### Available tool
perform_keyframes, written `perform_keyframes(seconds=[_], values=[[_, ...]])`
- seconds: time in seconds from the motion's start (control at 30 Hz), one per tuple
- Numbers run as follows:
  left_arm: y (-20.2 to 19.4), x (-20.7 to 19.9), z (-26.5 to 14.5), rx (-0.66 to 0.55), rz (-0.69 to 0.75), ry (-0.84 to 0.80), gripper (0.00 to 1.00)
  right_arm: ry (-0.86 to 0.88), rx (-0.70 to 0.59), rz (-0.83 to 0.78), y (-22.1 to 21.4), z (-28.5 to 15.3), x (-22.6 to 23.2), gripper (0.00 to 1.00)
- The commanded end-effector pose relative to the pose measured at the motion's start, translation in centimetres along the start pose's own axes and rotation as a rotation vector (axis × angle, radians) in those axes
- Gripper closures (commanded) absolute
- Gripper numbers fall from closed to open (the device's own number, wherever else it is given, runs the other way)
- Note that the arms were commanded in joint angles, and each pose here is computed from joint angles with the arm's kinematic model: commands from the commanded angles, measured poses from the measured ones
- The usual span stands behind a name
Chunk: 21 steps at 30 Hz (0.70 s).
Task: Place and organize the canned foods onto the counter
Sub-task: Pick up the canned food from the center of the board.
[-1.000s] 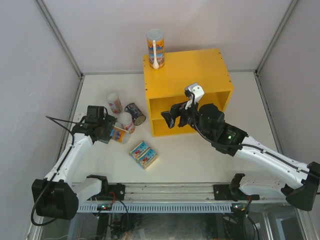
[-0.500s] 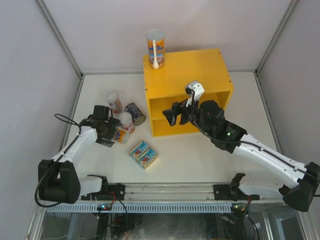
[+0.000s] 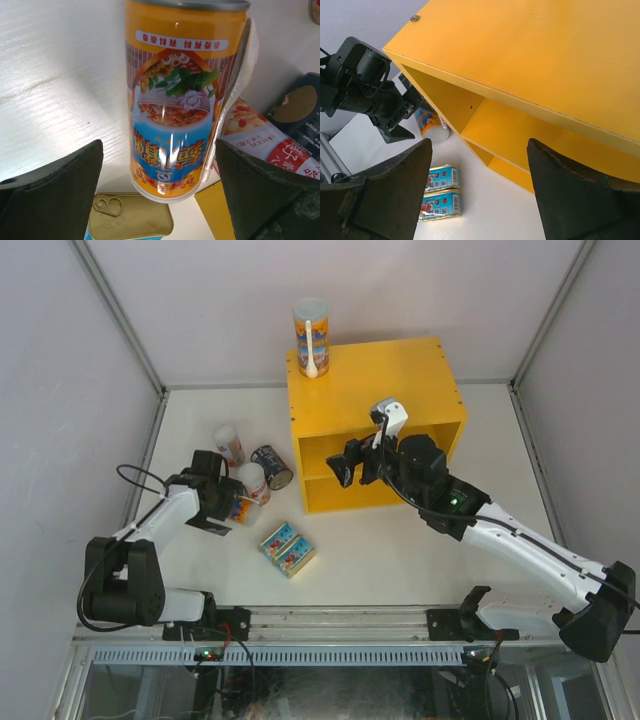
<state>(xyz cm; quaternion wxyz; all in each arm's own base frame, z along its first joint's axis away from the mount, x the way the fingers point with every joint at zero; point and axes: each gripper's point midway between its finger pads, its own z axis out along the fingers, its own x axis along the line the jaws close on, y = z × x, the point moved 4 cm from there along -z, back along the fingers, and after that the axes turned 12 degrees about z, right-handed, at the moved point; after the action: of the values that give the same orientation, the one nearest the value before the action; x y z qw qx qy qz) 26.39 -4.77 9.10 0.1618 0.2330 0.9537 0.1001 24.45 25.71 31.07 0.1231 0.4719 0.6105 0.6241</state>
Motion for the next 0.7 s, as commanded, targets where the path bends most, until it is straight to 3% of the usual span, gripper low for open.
perform_keyframes(seconds=[0.0, 0.67], values=[[0.7, -0.5, 0.4, -0.018, -0.038, -0.02, 0.04, 0.031, -0.033, 0.016, 0.9, 0.6, 0.3, 0.24], [-0.1, 0.6, 3.1, 0.016, -0.044, -0.002, 0.09, 0.031, 0.013, 0.021, 0.3, 1.4, 0.2, 0.24]])
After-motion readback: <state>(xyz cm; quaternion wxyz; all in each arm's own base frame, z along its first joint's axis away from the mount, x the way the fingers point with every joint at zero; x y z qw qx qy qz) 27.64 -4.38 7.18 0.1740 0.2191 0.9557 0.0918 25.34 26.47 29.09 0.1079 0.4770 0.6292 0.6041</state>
